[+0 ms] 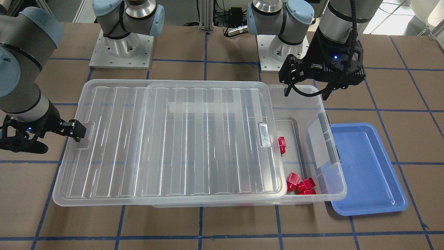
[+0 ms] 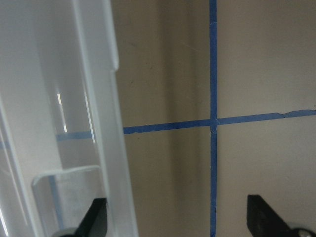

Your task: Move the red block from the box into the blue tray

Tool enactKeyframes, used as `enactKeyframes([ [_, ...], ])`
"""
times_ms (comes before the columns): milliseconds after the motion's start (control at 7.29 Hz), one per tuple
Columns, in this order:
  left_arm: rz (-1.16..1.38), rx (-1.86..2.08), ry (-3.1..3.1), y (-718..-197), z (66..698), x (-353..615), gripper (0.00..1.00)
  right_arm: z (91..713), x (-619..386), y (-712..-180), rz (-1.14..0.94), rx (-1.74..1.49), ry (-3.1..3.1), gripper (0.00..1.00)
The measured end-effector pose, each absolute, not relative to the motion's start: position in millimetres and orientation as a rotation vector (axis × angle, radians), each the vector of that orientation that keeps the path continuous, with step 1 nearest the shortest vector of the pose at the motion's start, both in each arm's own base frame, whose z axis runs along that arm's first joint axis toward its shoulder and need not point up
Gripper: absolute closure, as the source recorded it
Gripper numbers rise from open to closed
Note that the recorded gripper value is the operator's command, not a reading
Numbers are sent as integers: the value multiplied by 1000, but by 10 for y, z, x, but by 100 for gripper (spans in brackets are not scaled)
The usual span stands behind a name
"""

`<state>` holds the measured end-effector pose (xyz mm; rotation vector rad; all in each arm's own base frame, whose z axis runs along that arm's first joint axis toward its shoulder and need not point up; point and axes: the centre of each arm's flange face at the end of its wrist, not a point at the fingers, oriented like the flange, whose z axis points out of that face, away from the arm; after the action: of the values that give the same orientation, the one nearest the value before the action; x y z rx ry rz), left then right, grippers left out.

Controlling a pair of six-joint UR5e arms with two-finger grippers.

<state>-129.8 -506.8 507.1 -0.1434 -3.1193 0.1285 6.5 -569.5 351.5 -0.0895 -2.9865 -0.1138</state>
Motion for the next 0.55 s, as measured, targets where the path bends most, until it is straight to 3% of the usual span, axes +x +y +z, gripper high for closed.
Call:
enactKeyframes([
  [549,155,-141,-3117,-5149,5034,-1293,0,3539,-239,-5678,-120,-158,-2988,0],
])
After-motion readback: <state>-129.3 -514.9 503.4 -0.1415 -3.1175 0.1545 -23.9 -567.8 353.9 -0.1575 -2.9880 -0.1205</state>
